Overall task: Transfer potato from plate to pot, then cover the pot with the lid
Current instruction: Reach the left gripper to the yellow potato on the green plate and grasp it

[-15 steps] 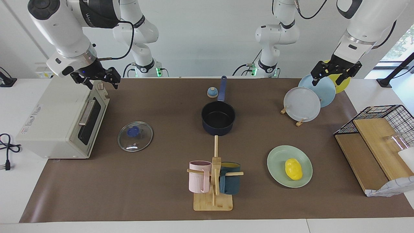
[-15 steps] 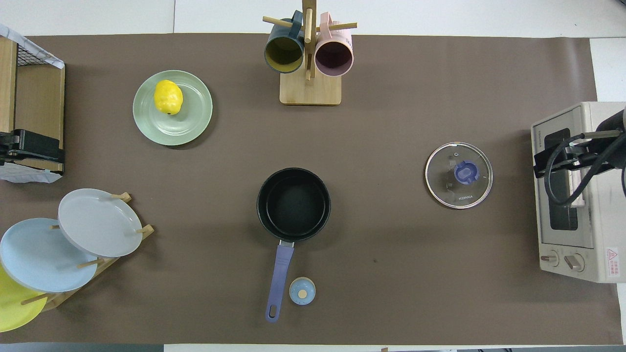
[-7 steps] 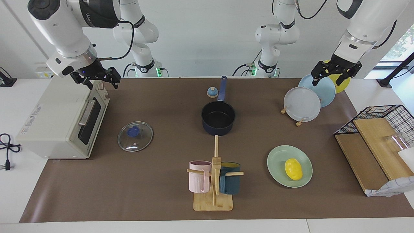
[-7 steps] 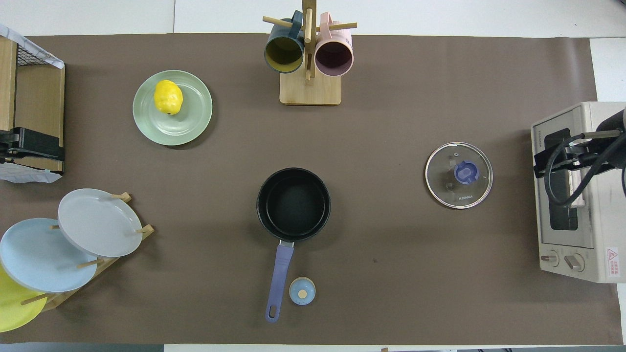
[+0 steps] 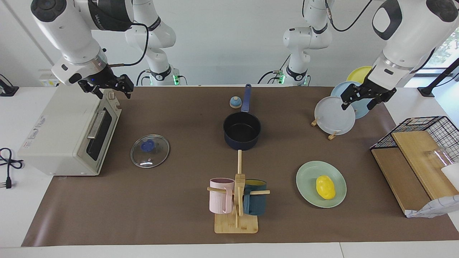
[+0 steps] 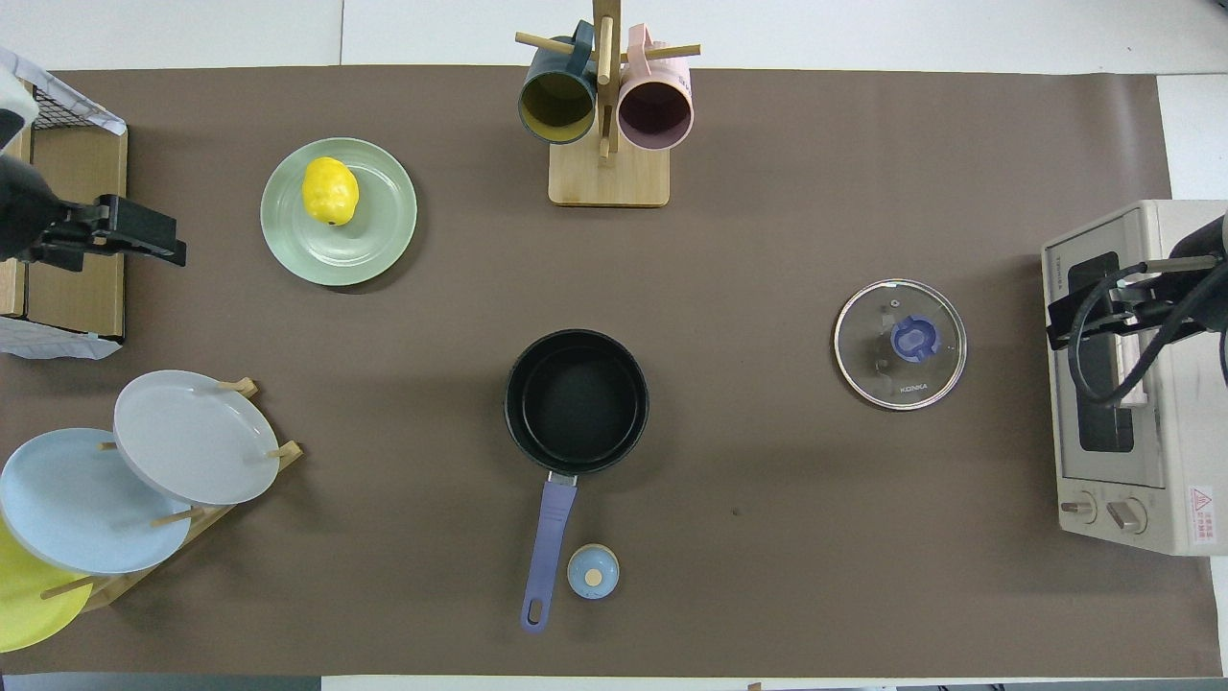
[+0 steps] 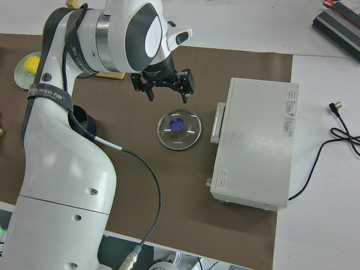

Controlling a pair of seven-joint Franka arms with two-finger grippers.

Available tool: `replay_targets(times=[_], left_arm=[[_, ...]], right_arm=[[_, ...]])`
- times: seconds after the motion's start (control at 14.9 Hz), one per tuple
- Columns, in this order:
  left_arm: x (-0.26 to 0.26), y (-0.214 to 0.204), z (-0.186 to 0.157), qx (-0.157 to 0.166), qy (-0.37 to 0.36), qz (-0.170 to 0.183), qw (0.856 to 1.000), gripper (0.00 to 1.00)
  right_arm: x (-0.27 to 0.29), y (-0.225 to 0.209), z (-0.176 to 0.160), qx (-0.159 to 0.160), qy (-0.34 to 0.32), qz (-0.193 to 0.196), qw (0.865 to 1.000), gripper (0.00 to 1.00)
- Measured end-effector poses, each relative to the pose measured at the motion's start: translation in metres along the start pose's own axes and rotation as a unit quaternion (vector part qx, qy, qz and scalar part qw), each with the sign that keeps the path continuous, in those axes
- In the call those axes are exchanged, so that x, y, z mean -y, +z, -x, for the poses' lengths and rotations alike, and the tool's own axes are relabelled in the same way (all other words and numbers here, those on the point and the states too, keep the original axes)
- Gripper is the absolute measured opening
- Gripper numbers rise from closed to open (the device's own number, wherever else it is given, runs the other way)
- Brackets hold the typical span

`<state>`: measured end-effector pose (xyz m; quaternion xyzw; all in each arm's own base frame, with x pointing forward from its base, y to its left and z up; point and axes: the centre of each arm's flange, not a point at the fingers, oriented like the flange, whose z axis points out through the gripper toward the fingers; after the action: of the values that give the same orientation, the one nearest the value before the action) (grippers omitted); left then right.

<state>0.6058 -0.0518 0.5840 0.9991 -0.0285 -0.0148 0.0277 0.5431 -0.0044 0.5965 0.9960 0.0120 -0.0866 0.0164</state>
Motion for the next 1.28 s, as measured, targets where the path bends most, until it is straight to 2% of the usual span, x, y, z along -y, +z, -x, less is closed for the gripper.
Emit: replay_targets(times=[0.27, 0.61, 0.74, 1.08, 1.28], left_arm=[[-0.012, 0.094, -0.084, -0.014, 0.008, 0.001, 1.000, 1.00], [-0.011, 0.192, -0.133, -0.016, 0.006, -0.001, 1.000, 1.00], [-0.012, 0.211, -0.144, -0.024, 0.007, -0.001, 1.000, 1.00], [-0.026, 0.228, -0.151, -0.053, 0.016, 0.000, 0.998, 1.00], [-0.028, 0.237, -0.151, -0.055, 0.016, -0.001, 0.998, 1.00]], right_arm=[[0.000, 0.000, 0.000, 0.000, 0.000, 0.000, 1.000, 1.00], [0.000, 0.000, 0.000, 0.000, 0.000, 0.000, 1.000, 1.00], [0.000, 0.000, 0.000, 0.000, 0.000, 0.000, 1.000, 1.00], [0.000, 0.000, 0.000, 0.000, 0.000, 0.000, 1.000, 1.00], [0.000, 0.000, 0.000, 0.000, 0.000, 0.000, 1.000, 1.00]])
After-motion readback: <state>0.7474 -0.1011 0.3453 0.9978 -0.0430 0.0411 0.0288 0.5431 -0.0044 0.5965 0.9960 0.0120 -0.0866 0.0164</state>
